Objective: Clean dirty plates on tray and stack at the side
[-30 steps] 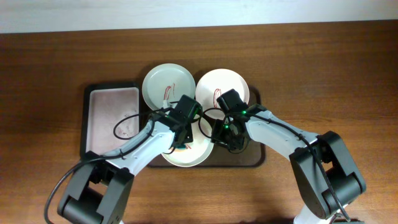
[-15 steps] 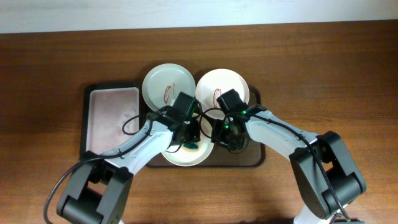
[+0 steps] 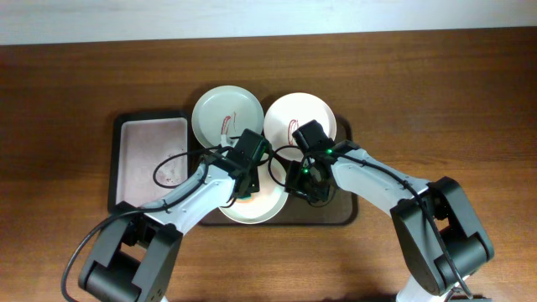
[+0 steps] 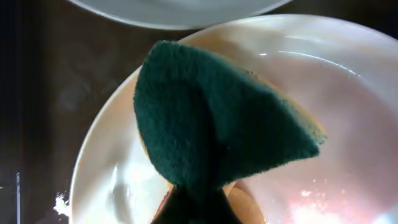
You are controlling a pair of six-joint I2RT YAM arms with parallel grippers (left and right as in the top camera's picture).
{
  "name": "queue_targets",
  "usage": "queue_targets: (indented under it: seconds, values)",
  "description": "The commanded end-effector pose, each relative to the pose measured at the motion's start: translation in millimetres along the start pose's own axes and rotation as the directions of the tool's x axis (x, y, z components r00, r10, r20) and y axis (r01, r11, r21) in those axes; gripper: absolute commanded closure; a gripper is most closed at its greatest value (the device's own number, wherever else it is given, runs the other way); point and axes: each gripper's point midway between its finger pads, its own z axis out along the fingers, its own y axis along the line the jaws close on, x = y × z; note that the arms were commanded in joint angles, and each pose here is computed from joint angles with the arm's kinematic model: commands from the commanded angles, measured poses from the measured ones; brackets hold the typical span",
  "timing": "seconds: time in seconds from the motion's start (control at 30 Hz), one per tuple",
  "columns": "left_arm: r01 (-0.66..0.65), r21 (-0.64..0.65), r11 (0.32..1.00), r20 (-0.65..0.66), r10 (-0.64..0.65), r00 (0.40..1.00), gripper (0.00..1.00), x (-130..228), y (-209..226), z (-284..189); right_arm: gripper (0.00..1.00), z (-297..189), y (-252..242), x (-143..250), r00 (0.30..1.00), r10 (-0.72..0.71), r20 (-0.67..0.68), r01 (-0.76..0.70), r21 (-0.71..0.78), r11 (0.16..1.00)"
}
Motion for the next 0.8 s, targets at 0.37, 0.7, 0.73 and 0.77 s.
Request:
queue_targets:
  seconds: [0.37,0.7,0.73,0.77]
  values:
    - [0.083,0.134,0.988,0.105,-0.097,0.99,1.0,-36.0,27.3,-78.6,0.96,9.3,-5.9,-4.3,0.948,-0.317,0.021,0.316,0.026,0.948]
    - [-0.024,0.234,0.972,0.034,0.017,0.999,1.0,-40.2,65.7,-70.5,0.96,-37.0,8.9,-13.3,0.874,-0.476,0.094,0.471,0.071,0.879]
    - [-0.006,0.223,0.975,0.029,-0.001,1.0,1.0,-41.6,75.9,-69.0,0.96,-46.9,9.7,-16.8,0.862,-0.494,0.119,0.485,0.094,0.869]
    - [0.006,0.215,0.977,0.028,-0.012,1.0,1.0,-43.0,83.6,-67.5,0.96,-55.1,9.7,-19.9,0.85,-0.508,0.139,0.496,0.117,0.861]
